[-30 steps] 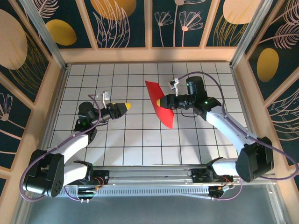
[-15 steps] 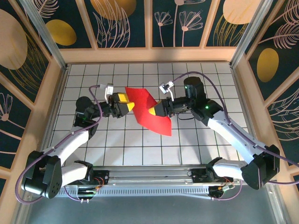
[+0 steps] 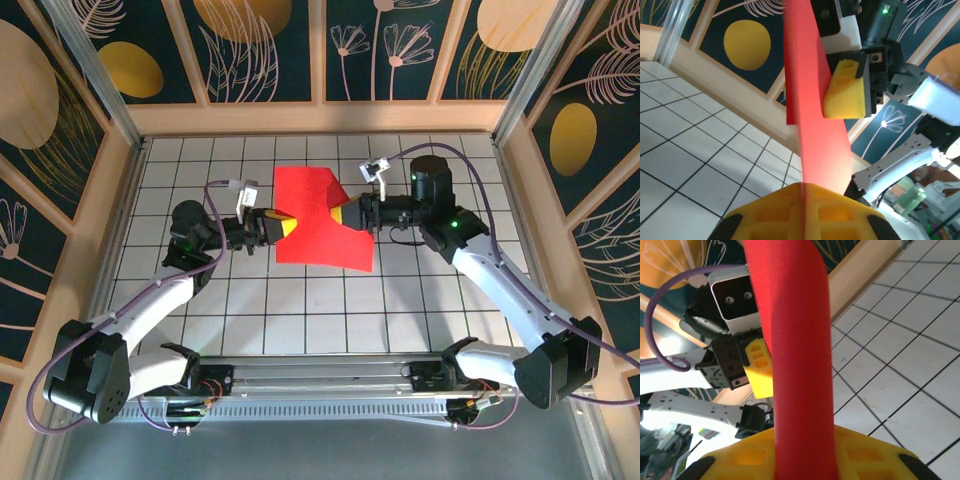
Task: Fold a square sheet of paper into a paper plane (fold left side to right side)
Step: Place a square sheet of paper at the center of the table.
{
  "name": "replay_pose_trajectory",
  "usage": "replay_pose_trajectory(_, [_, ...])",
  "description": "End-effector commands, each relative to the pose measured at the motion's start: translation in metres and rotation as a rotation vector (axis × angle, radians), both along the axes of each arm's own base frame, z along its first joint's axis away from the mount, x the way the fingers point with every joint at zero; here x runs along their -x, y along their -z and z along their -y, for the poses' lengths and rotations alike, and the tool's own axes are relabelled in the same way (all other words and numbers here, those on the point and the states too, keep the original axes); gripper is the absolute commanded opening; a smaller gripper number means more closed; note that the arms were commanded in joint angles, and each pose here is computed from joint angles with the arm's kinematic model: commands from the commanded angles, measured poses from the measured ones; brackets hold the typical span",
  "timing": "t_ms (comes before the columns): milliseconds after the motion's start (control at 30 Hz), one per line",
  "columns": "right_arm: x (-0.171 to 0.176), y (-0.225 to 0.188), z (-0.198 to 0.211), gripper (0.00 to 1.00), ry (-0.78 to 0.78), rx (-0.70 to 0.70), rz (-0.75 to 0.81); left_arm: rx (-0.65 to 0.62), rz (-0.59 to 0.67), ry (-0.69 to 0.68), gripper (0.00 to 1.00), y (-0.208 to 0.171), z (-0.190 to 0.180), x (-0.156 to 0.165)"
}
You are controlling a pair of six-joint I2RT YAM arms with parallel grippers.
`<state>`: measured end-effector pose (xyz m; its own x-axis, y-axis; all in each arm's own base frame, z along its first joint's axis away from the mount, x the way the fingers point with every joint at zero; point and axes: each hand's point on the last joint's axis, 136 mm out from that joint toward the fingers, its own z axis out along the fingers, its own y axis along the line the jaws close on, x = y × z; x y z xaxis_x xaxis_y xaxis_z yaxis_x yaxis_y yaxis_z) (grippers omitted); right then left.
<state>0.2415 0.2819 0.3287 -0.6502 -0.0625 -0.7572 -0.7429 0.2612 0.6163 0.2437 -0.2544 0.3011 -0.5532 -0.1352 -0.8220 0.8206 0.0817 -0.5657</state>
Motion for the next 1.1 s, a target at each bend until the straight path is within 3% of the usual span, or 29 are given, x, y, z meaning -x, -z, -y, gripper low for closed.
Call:
replay_pose_trajectory(0, [-0.010,0.000,0.012,0.33,0.093,0.034,0.049,-0.026,-0.034,-0.032,0.00,0.004,0.003,-0.013])
replay_pose_trajectory(233, [-0.066,0.050,0.082,0.71,0.526,0.196,-0.041,-0.125,-0.344,-0.106,0.00,0.075,0.008,-0.043])
replay_pose_trajectory(400, [-0.082,0.101,0.124,0.76,0.732,0.330,-0.144,-0.209,-0.548,-0.159,0.00,0.140,0.007,-0.053])
replay_pose_trajectory(567, [-0.078,0.151,0.129,0.78,0.751,0.387,-0.237,-0.321,-0.741,-0.195,0.00,0.211,0.006,-0.056])
replay_pose_trajectory(667, [-0.072,0.177,0.123,0.73,0.731,0.379,-0.302,-0.406,-0.828,-0.235,0.00,0.251,0.000,-0.057])
replay_pose_trajectory(767, [-0.067,0.200,0.113,0.60,0.699,0.377,-0.372,-0.455,-0.875,-0.268,0.00,0.272,-0.004,-0.058])
replay_pose_trajectory(833, [-0.064,0.213,0.102,0.50,0.665,0.385,-0.413,-0.473,-0.887,-0.288,0.00,0.277,-0.007,-0.058])
replay_pose_trajectory(1067, [-0.068,0.248,0.069,0.30,0.587,0.492,-0.483,-0.505,-0.901,-0.285,0.00,0.282,-0.009,-0.053])
